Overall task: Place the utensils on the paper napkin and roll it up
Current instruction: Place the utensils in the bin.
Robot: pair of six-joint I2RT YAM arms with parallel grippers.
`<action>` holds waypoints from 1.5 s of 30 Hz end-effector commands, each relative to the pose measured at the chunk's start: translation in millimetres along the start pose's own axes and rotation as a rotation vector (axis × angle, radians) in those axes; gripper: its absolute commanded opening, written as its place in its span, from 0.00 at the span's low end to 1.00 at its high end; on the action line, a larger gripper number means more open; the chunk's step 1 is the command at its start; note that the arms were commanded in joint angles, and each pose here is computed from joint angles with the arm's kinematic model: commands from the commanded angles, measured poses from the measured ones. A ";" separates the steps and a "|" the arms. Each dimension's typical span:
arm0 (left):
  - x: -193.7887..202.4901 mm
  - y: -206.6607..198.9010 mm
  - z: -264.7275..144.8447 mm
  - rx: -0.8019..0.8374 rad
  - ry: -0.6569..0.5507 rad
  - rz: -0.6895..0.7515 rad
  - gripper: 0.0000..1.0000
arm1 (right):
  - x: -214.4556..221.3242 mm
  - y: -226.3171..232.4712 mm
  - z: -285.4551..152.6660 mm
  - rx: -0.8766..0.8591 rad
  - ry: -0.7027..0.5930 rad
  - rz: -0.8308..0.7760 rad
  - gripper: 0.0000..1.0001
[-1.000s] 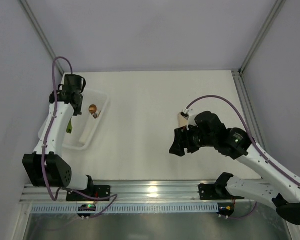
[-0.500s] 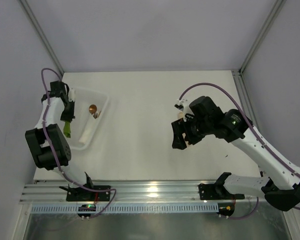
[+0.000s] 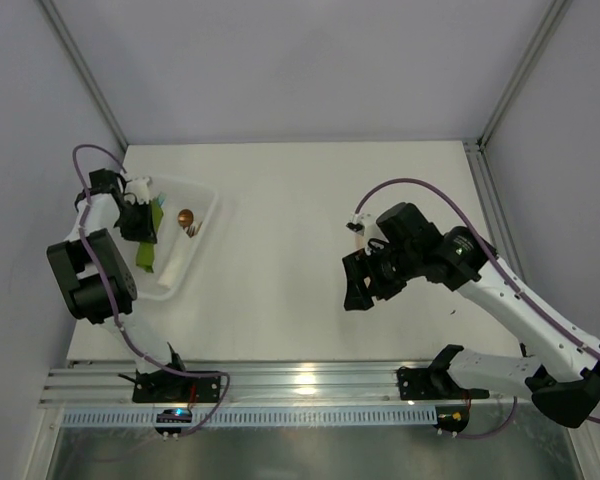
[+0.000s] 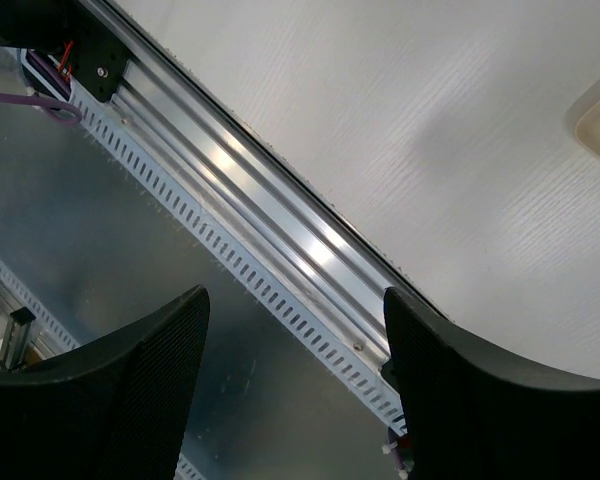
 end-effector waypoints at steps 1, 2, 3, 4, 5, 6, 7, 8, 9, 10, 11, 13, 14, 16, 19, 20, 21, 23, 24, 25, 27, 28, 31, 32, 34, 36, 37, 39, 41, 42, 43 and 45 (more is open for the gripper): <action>-15.9 -1.3 3.6 0.072 -0.056 0.046 0.00 | 0.3 4.5 -3.2 -0.035 -0.041 -0.002 0.74; -14.1 -0.5 9.3 0.083 -0.038 0.048 0.00 | 0.9 4.0 -2.6 -0.035 -0.038 0.000 0.74; -14.6 -1.6 11.0 0.098 -0.038 0.048 0.00 | 2.1 4.2 -2.4 -0.037 -0.035 0.000 0.73; -13.5 -0.7 13.1 0.105 -0.031 0.047 0.00 | 3.6 4.1 -2.9 -0.037 -0.035 -0.002 0.73; -11.9 -1.3 16.3 0.115 -0.020 0.051 0.00 | 4.6 3.1 -2.2 -0.032 -0.033 -0.001 0.73; -10.4 -3.1 21.5 0.142 -0.010 0.046 0.00 | 5.8 2.2 -2.4 -0.028 -0.031 0.000 0.73; -8.5 -3.2 24.1 0.150 0.002 0.045 0.00 | 6.0 1.5 -2.4 -0.023 -0.031 -0.001 0.73; -8.3 -4.2 25.8 0.159 0.008 0.045 0.00 | 6.5 0.1 -2.1 -0.015 -0.027 -0.003 0.73; -6.1 -4.0 30.2 0.169 0.021 0.044 0.00 | 7.3 -1.6 -2.1 -0.010 -0.022 -0.004 0.73; -3.4 -2.4 31.9 0.155 0.036 0.045 0.00 | 6.8 -2.7 -2.3 -0.006 -0.022 -0.003 0.73; -0.8 -3.4 34.2 0.159 0.045 0.048 0.00 | 6.8 -3.7 -1.7 -0.002 -0.019 -0.005 0.73; 2.5 -2.6 38.1 0.167 0.053 0.042 0.00 | 6.4 -5.9 -0.6 0.008 -0.016 -0.013 0.73; 4.6 -3.0 39.5 0.171 0.062 0.038 0.00 | 5.8 -6.6 -0.2 0.013 -0.016 -0.016 0.73; 6.8 -3.9 43.0 0.179 0.073 0.031 0.00 | 4.0 -8.1 0.3 0.023 -0.018 -0.019 0.73; 10.0 -2.8 45.8 0.176 0.090 0.027 0.00 | 0.9 -9.2 0.0 0.034 -0.019 -0.028 0.73; 9.9 -2.6 45.8 0.183 0.089 0.023 0.00 | 0.1 -9.2 -0.3 0.035 -0.021 -0.029 0.73; 10.4 -3.2 46.4 0.184 0.093 0.021 0.00 | -1.5 -9.2 -0.4 0.038 -0.023 -0.029 0.73; 10.8 -4.1 46.7 0.191 0.095 0.015 0.00 | -2.3 -9.2 -0.4 0.038 -0.023 -0.031 0.73; 10.7 -4.6 46.0 0.192 0.093 0.014 0.00 | -3.0 -9.2 0.1 0.038 -0.023 -0.029 0.73; 10.1 -5.0 44.6 0.194 0.086 0.011 0.00 | -3.4 -9.1 0.1 0.038 -0.023 -0.029 0.73; 7.6 -7.5 37.7 0.192 0.068 0.017 0.00 | -5.3 -9.2 -0.3 0.042 -0.028 -0.030 0.73; 7.8 -7.8 36.3 0.194 0.064 0.015 0.00 | -6.5 -8.9 -0.5 0.041 -0.029 -0.031 0.73; 9.2 -7.6 34.4 0.201 0.064 0.004 0.00 | -8.3 -9.5 -0.6 0.047 -0.035 -0.035 0.73; 10.2 -7.6 34.8 0.205 0.067 -0.001 0.00 | -8.8 -9.9 -0.5 0.050 -0.035 -0.037 0.73; 12.4 -6.9 37.9 0.205 0.079 -0.007 0.00 | -9.0 -10.2 -1.2 0.054 -0.036 -0.037 0.73; 14.8 -7.4 41.2 0.213 0.092 -0.019 0.00 | -8.7 -10.1 -2.0 0.056 -0.038 -0.035 0.73; 15.5 -5.5 42.6 0.196 0.100 -0.019 0.00 | -8.9 -10.0 -2.3 0.055 -0.041 -0.036 0.73; 18.3 0.0 46.5 0.154 0.120 -0.038 0.00 | -9.4 -9.8 -3.0 0.057 -0.041 -0.036 0.73; 23.9 6.1 48.9 0.113 0.142 -0.045 0.02 | -9.5 -9.8 -3.0 0.057 -0.039 -0.036 0.73; 26.0 7.4 50.1 0.101 0.147 -0.048 0.04 | -9.2 -10.0 -2.7 0.057 -0.038 -0.035 0.73; 26.0 7.6 48.9 0.105 0.137 -0.055 0.06 | -9.8 -9.9 -2.9 0.057 -0.041 -0.038 0.73; 30.3 10.8 49.1 0.098 0.144 -0.067 0.11 | -10.2 -9.6 -3.2 0.056 -0.042 -0.037 0.73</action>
Point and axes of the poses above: each gripper's point midway between its finger pads, its own z axis out along the fingers, its own y axis along the line the jaws close on, x = y × z, the point moved 5 cm from there along -z, back along the fingers, and after that the axes turned 6 degrees about -z, right-handed, at the moved point
